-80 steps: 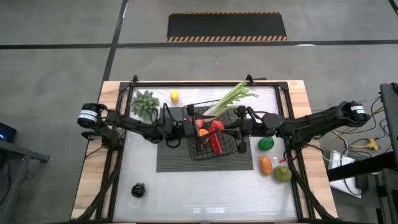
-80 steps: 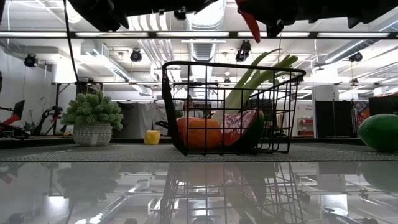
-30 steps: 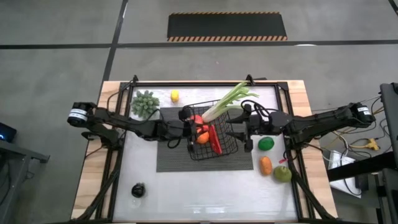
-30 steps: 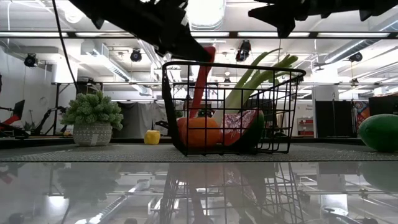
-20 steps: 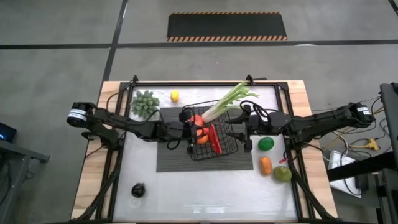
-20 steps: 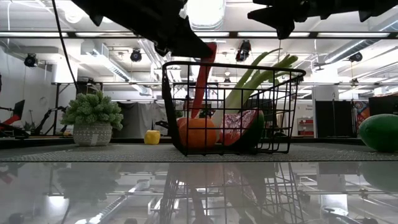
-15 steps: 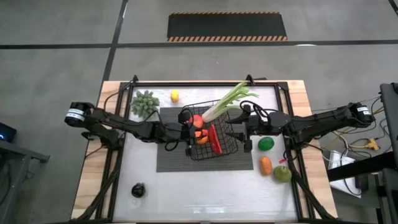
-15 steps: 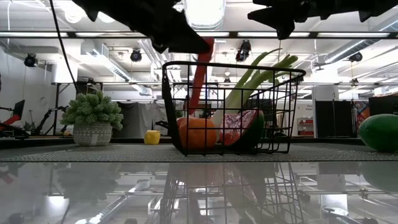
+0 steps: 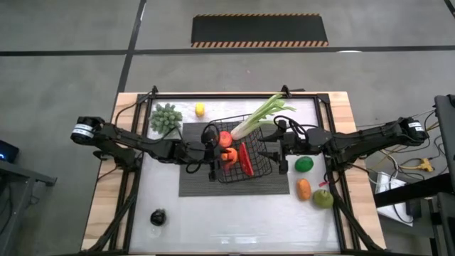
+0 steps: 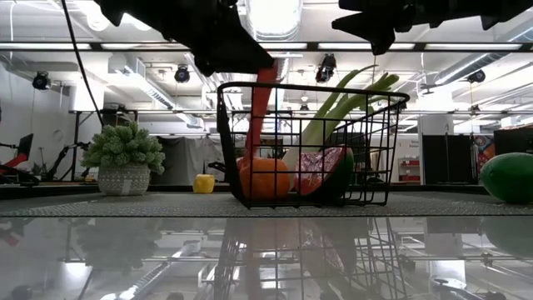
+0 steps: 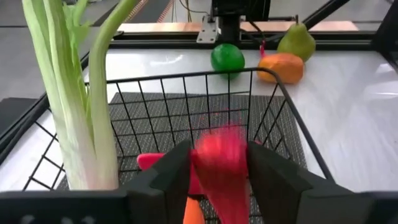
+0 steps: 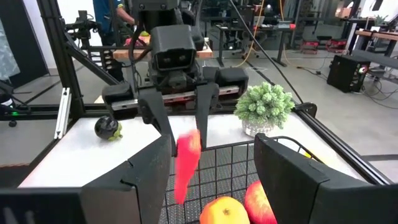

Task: Build produce basket
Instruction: Put the carrot into the wire basket, then put the lemon into the wire basket

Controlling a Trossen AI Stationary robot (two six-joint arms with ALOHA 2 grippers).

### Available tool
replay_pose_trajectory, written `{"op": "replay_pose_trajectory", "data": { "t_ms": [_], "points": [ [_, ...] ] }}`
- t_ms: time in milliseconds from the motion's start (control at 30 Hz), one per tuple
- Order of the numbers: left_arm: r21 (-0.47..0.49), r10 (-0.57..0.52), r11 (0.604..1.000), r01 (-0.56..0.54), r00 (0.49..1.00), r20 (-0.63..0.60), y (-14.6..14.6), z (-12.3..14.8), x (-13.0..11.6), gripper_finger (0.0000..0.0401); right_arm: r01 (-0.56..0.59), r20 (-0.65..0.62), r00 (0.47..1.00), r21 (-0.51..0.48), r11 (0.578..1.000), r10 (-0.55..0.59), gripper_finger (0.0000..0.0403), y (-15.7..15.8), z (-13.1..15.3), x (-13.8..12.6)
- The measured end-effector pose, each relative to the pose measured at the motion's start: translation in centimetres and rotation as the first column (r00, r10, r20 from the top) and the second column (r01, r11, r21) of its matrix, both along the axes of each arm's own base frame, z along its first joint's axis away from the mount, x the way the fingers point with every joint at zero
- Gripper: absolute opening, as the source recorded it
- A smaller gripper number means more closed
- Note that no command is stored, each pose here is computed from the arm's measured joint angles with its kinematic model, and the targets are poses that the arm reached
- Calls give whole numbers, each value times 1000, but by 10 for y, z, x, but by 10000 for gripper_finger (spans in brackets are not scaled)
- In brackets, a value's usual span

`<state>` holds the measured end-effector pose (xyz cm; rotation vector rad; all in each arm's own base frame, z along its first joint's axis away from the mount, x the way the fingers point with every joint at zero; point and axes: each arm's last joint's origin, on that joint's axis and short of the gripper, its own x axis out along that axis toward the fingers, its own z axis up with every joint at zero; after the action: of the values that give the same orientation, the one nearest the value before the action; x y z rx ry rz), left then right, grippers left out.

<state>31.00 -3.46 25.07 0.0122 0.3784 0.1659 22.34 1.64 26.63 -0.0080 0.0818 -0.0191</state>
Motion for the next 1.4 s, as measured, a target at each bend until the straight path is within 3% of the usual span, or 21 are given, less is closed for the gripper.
{"op": "replay_pose_trajectory", "data": {
  "t_ms": [233, 533, 633, 833, 933, 1100, 1233, 1400],
  "points": [
    [39, -14, 999, 14, 1000, -10, 0, 2, -1, 168, 0, -3, 1000, 0, 1000, 0, 215, 0, 0, 0],
    [269, -61, 962, 51, 998, 27, 7, 29, -12, 171, 0, -18, 1000, -1, 1000, 0, 215, 0, -2, 0],
    [302, 0, 953, -8, 1000, 27, 21, 40, -22, 171, 1, -25, 1000, 7, 1000, 0, 215, 0, -2, 0],
    [297, 236, 929, -221, 972, -13, 71, 67, -40, 171, 1, -26, 1000, 10, 1000, -1, 215, 0, -3, 0],
    [244, 386, 900, -361, 920, -64, 108, 77, -46, 171, 1, -26, 1000, 11, 1000, -1, 215, 0, -3, 0],
    [102, 612, 788, -607, 754, -239, 177, 67, -56, 170, 1, -26, 1000, 11, 1000, -1, 215, 0, -3, 0],
    [57, 647, 721, -690, 642, -412, 212, 36, -56, 162, 1, -28, 1000, 10, 1000, 0, 215, 0, -3, 0],
    [22, 621, 694, -720, 583, -523, 232, -1, -50, 154, 1, -31, 1000, 16, 1000, -1, 215, 0, -3, 0]
  ]
}}
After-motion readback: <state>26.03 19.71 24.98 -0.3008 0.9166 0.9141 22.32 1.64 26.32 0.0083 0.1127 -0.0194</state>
